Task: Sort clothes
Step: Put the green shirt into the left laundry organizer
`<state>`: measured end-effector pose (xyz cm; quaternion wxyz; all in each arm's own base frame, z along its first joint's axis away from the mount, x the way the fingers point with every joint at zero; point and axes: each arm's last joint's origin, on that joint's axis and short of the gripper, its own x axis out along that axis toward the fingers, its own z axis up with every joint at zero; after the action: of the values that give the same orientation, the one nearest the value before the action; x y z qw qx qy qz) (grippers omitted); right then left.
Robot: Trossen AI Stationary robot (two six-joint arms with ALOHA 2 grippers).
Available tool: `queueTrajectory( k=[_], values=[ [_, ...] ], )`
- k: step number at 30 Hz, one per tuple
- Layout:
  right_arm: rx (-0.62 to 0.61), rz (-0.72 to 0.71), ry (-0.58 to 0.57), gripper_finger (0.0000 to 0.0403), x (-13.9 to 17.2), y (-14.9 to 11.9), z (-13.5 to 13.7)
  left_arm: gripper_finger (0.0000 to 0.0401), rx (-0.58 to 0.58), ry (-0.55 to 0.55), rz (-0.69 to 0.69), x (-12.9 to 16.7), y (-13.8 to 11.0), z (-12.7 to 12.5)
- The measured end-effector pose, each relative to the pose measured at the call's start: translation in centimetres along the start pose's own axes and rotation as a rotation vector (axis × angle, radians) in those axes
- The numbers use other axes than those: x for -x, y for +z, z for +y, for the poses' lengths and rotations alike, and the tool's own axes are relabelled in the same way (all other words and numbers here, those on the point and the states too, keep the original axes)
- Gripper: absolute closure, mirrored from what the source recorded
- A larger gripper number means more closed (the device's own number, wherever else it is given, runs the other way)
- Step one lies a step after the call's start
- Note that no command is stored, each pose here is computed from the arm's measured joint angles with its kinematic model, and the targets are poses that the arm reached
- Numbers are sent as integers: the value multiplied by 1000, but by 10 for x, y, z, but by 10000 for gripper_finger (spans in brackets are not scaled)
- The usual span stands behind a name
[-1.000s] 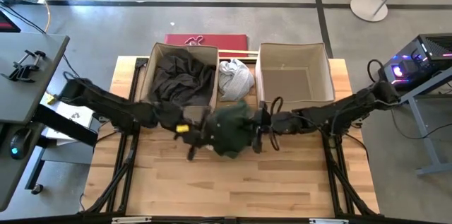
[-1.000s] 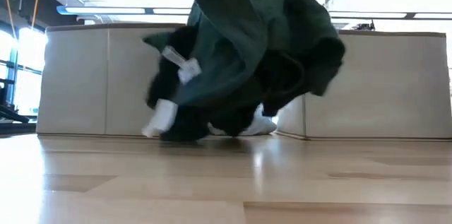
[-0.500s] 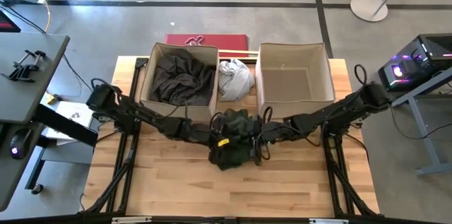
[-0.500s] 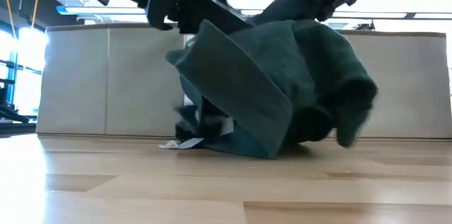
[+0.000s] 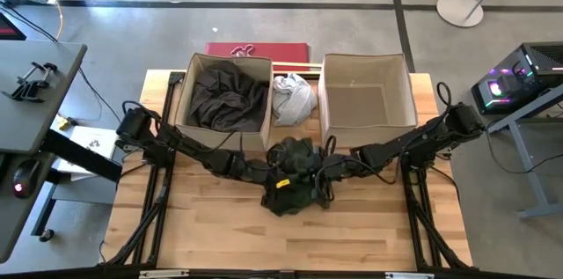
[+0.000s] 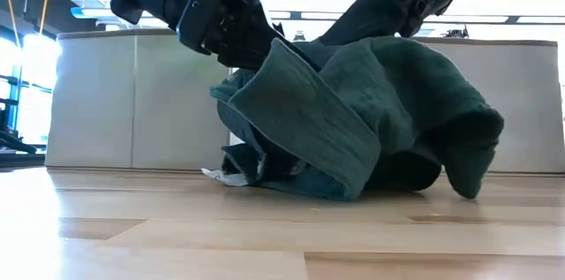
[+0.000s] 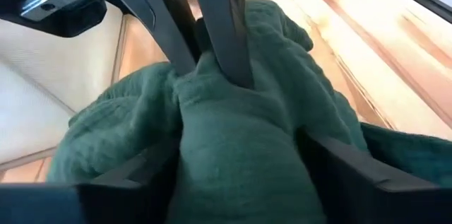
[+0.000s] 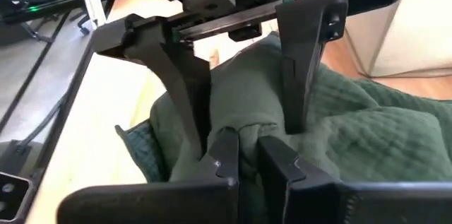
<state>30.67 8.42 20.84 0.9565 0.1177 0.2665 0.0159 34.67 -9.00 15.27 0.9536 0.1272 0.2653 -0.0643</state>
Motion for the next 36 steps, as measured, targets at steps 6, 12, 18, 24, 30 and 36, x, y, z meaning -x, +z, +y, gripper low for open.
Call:
queueTrajectory(
  k=[6, 12, 18, 24, 30, 36],
  values=[
    [-35, -33, 13, 349, 2, 5, 2, 279, 2, -78, 53, -1, -9, -4],
    [29, 46, 87, 261, 7, 6, 5, 382, 116, -209, 44, 9, -1, -7],
    [59, 73, -14, 230, 33, 17, 10, 369, 70, -122, -44, 58, 34, -5],
    [80, 25, -242, 231, 61, 17, 14, 367, 72, 248, -290, 146, 80, 19],
    [113, 10, -289, 231, 61, 11, 22, 362, 50, 718, -448, 234, 102, 47],
    [131, 36, -297, 231, 57, 6, 23, 362, -33, 1076, -324, 280, 101, 79]
  ],
)
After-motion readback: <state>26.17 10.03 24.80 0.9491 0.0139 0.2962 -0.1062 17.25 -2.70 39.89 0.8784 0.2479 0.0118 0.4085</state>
